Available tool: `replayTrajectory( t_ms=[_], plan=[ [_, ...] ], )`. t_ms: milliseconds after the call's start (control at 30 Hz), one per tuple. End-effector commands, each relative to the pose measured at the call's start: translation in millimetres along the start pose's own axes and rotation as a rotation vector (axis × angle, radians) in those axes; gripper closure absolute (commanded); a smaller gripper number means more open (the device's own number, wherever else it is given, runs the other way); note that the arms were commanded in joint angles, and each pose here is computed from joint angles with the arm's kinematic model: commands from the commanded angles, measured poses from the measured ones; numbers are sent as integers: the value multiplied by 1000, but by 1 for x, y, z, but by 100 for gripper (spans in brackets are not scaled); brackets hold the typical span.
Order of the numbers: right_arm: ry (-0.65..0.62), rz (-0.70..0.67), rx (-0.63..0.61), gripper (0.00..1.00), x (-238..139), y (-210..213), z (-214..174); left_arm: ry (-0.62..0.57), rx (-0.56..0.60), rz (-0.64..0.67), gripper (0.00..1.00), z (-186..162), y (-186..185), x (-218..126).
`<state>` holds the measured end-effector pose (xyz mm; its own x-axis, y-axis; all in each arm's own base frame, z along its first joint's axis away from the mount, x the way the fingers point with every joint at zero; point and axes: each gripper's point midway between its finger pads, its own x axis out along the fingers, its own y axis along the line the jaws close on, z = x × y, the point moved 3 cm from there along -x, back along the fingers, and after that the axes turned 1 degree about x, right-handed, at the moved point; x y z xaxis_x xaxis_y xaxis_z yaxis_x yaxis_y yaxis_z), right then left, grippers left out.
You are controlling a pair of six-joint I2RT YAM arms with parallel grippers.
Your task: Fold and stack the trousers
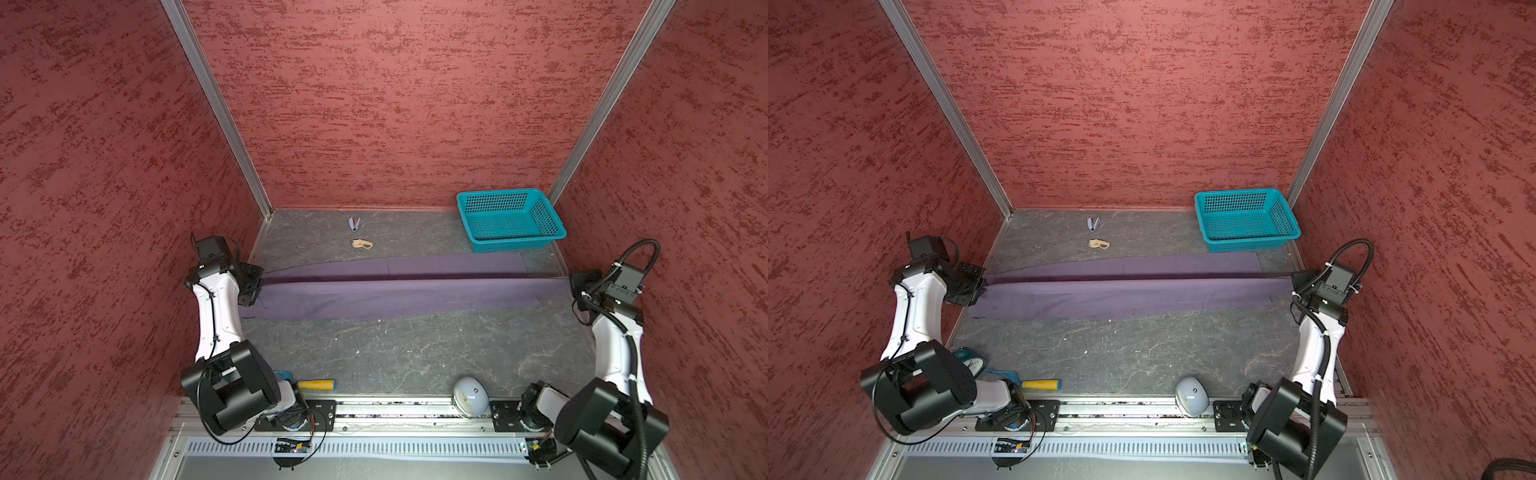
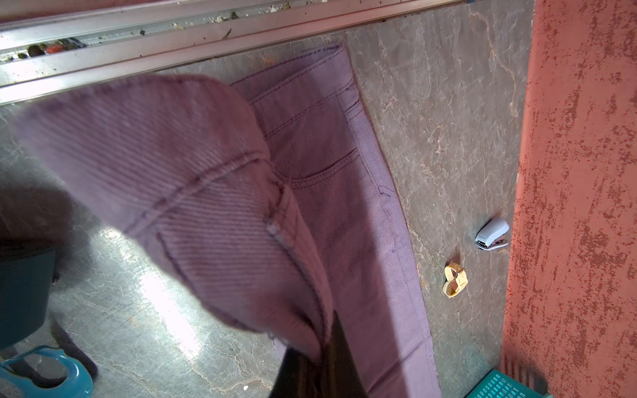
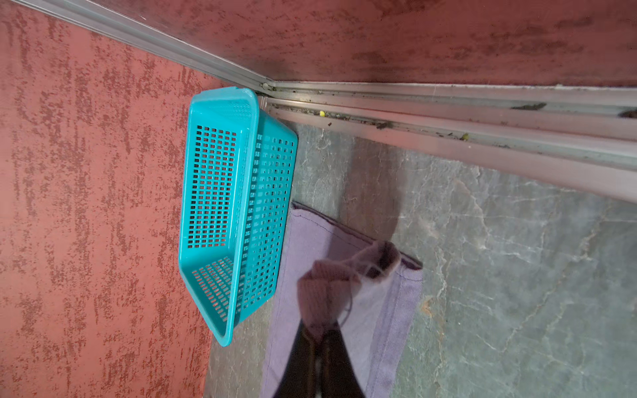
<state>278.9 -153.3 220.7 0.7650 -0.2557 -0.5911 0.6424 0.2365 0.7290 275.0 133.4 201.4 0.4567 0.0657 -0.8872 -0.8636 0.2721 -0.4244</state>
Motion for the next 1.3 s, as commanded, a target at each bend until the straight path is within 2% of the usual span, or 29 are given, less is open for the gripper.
replayTrajectory(
  t_ms=[0, 133, 267, 600, 867, 1267],
  plan=[
    [-341, -7, -42, 100, -39, 14, 56, -262, 14, 4, 100, 43, -1, -30],
    [-398, -30, -41, 100, -51, 6, 57, -258, 14, 7, 100, 43, 4, -31],
    [-379, -38, -34, 100, -41, 3, 57, -261, 14, 10, 100, 47, 4, -28],
    [-244, -2, 27, 100, 30, 3, 54, -209, 20, 38, 100, 49, -3, 9],
    [-217, 0, -42, 100, 69, 23, 47, -207, 71, 69, 100, 52, -24, 29],
    [-115, -31, -111, 100, 156, 39, 23, -148, 125, 132, 100, 50, -40, 81]
  ],
)
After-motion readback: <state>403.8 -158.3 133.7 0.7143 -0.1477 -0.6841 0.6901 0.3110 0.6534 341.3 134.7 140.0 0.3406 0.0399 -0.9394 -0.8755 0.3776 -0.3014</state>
